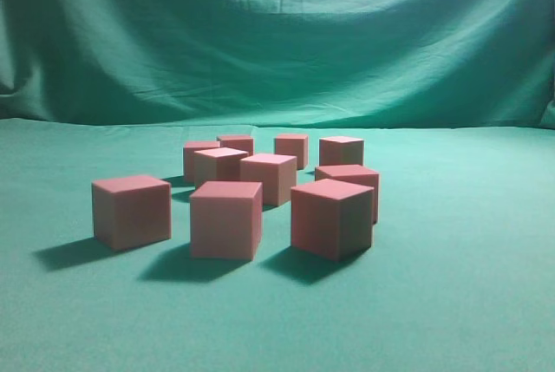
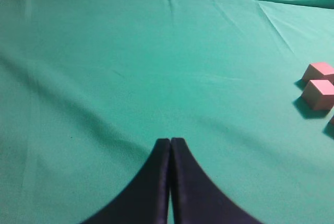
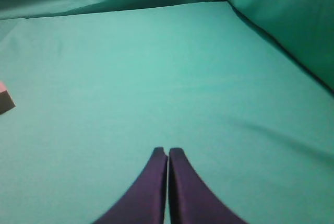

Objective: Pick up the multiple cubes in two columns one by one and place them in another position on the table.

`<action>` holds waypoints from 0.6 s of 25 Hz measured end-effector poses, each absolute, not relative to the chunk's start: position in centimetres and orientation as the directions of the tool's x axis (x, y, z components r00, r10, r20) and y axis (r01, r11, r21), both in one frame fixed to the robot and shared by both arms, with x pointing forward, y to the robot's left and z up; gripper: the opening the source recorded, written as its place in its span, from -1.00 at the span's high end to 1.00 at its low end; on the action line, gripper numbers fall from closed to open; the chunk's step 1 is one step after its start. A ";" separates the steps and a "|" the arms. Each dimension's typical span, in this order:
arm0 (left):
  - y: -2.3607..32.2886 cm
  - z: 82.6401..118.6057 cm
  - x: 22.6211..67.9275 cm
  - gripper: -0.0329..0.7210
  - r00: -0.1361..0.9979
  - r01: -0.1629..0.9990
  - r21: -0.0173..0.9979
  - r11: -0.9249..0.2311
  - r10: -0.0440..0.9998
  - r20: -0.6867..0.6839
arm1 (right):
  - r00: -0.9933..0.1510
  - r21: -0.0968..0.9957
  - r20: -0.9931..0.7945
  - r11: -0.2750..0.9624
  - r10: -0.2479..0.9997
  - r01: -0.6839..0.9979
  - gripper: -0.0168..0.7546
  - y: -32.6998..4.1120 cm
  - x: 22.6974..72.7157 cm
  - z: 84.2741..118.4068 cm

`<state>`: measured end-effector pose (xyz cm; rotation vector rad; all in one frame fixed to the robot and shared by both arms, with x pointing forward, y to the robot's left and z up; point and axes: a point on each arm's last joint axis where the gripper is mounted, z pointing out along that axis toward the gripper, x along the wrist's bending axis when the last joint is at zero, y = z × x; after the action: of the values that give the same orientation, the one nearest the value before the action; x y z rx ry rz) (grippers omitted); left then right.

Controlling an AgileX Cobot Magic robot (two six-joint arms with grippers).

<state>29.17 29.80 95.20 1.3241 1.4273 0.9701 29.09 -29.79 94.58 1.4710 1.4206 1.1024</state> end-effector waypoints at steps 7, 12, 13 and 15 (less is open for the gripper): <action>29.8 95.2 29.2 0.91 0.013 0.259 0.960 0.107 0.993 -0.114 | -0.008 0.948 0.059 -0.054 0.998 0.313 0.96 -29.8 29.1 94.5; 29.8 95.2 29.2 0.91 0.013 0.259 0.960 0.107 0.993 -0.114 | -0.008 0.948 0.059 -0.054 0.998 0.313 0.96 -29.8 29.1 94.5; 29.8 95.2 29.2 0.91 0.013 0.259 0.960 0.107 0.993 -0.114 | -0.008 0.948 0.059 -0.054 0.998 0.313 0.96 -29.8 29.1 94.5; 29.8 95.2 29.2 0.91 0.013 0.259 0.960 0.107 0.993 -0.114 | -0.008 0.948 0.059 -0.054 0.998 0.313 0.96 -29.8 29.1 94.5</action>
<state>29.17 29.80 95.20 1.3241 1.4273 0.9701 29.07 -29.79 94.49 1.4772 1.4261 1.0968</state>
